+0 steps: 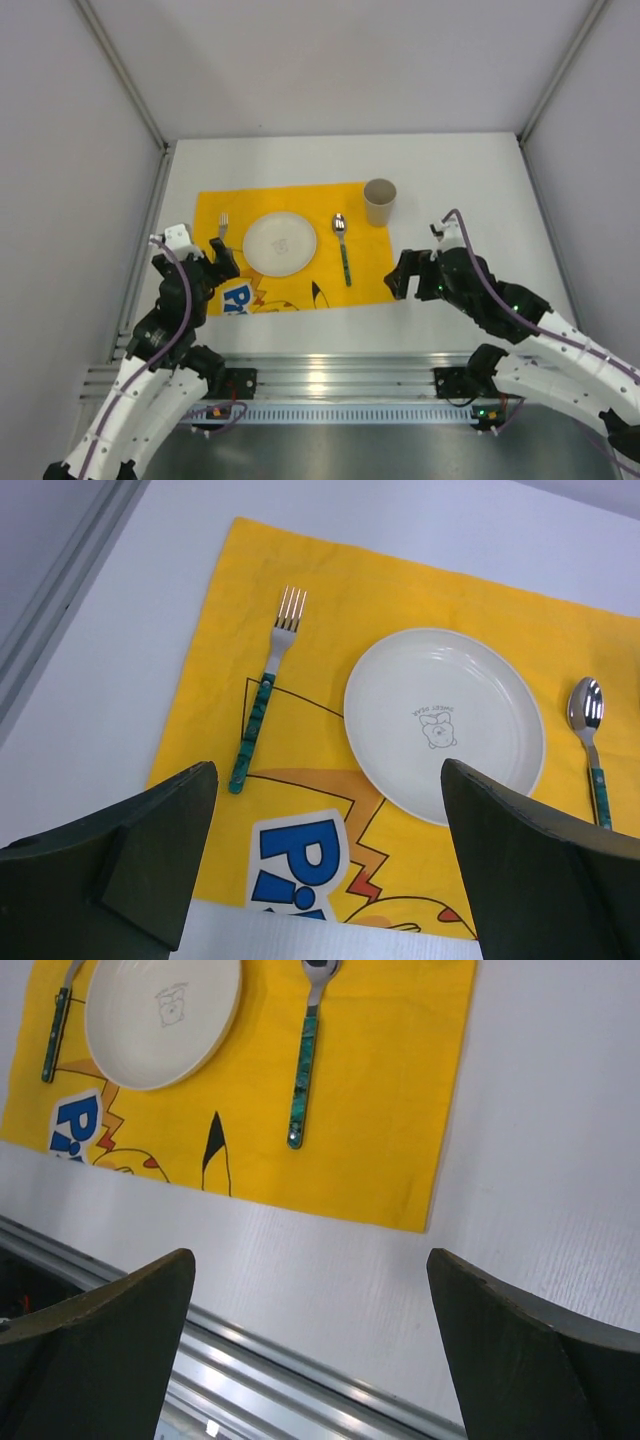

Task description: Set the dinner table for one person

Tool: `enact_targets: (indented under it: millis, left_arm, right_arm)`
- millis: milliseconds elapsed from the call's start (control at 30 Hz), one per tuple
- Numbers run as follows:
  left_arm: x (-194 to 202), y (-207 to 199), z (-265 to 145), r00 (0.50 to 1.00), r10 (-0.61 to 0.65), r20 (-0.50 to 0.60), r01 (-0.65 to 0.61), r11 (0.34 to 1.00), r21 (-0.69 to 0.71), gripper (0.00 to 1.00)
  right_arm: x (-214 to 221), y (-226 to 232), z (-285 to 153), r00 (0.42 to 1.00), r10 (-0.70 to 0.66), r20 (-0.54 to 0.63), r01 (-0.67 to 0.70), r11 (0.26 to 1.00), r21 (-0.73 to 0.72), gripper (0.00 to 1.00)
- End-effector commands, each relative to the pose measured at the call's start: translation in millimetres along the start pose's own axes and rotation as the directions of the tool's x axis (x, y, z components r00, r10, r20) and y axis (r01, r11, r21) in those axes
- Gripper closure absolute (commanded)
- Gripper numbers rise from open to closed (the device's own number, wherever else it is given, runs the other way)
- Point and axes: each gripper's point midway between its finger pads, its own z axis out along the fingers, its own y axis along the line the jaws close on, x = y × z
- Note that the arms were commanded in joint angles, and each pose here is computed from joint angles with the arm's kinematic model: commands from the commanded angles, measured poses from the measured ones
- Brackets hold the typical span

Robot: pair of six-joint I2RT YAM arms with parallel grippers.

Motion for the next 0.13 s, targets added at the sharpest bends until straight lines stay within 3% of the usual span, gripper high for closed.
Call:
enact_targets:
  millis: [0, 100]
  left_arm:
    - [-19.8, -7.1, 3.2, 0.999, 0.017, 0.051, -0.017, 1.0, 0.013, 0.01]
    - [-25.4, -10.8, 11.2, 0.996, 0.033, 0.08, -0.033, 0.999, 0.009, 0.01]
  right_arm:
    - [-21.8, 16.3, -11.8, 0.997, -0.021, 0.078, 0.028, 0.995, -0.091, 0.0]
    - [-26.2, 18.4, -16.1, 0.996, -0.031, 0.089, 0.04, 0.994, -0.102, 0.0]
